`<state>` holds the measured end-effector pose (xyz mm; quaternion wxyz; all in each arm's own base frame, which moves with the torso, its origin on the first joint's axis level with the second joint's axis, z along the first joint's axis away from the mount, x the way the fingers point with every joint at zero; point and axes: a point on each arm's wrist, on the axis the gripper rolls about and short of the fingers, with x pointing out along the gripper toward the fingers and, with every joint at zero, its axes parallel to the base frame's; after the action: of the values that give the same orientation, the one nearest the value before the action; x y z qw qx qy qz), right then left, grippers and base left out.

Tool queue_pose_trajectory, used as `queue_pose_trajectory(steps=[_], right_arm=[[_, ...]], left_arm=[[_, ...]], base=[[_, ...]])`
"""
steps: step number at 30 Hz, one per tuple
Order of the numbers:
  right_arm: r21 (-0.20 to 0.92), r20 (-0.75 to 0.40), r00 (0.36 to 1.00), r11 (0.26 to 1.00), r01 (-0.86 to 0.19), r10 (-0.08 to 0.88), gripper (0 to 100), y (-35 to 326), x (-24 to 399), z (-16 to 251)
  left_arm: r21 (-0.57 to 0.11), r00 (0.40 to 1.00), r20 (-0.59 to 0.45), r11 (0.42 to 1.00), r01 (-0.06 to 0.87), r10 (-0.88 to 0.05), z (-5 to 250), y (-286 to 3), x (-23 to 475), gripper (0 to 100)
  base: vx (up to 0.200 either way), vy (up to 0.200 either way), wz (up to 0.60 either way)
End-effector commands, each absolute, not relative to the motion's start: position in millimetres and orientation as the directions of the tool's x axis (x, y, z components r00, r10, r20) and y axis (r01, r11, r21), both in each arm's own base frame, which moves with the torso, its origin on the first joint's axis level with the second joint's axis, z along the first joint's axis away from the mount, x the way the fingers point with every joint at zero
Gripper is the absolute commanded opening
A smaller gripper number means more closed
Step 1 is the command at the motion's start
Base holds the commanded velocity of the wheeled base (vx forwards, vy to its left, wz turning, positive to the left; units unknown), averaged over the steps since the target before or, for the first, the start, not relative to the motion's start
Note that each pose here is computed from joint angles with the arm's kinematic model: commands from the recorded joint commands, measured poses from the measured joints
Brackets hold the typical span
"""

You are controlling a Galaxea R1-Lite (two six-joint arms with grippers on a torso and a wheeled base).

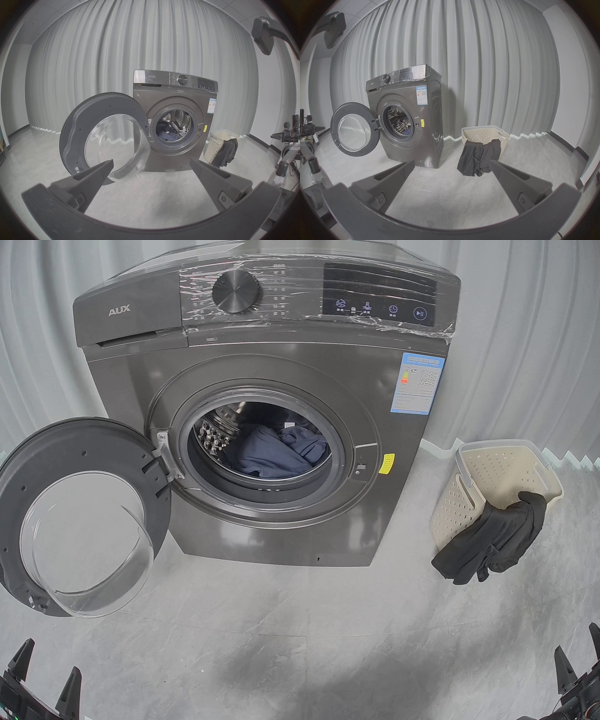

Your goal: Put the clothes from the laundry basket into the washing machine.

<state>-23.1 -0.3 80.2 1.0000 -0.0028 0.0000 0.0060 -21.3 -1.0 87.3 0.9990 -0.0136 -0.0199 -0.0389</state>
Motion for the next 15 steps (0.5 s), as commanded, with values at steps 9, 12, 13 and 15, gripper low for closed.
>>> queue_pose_trajectory(steps=[9, 12, 13, 15], right_arm=[[-0.005, -0.002, 1.0, 1.0, -0.014, 0.014, 100, -0.3, -23.0, 75.9], [-0.005, -0.002, 1.0, 1.0, -0.014, 0.014, 100, -0.3, -23.0, 75.9], [-0.005, -0.002, 1.0, 1.0, -0.014, 0.014, 100, -0.3, -23.0, 75.9], [-0.005, -0.002, 1.0, 1.0, -0.014, 0.014, 100, -0.3, -23.0, 75.9]], left_arm=[[-0.06, 0.957, 0.025, 0.955, 0.291, -0.29, 83.7, -6.3, -26.3, 100], [-0.058, 0.985, 0.027, 0.984, 0.169, -0.168, 82.3, -3.6, -24.9, 100], [-0.055, 0.992, 0.026, 0.991, 0.124, -0.122, 82.1, -2.6, -24.8, 100], [-0.059, 0.996, 0.026, 0.995, 0.084, -0.083, 81.9, -1.8, -24.6, 100]], base=[[0.0, 0.0, 0.0], [0.0, 0.0, 0.0], [0.0, 0.0, 0.0], [0.0, 0.0, 0.0]])
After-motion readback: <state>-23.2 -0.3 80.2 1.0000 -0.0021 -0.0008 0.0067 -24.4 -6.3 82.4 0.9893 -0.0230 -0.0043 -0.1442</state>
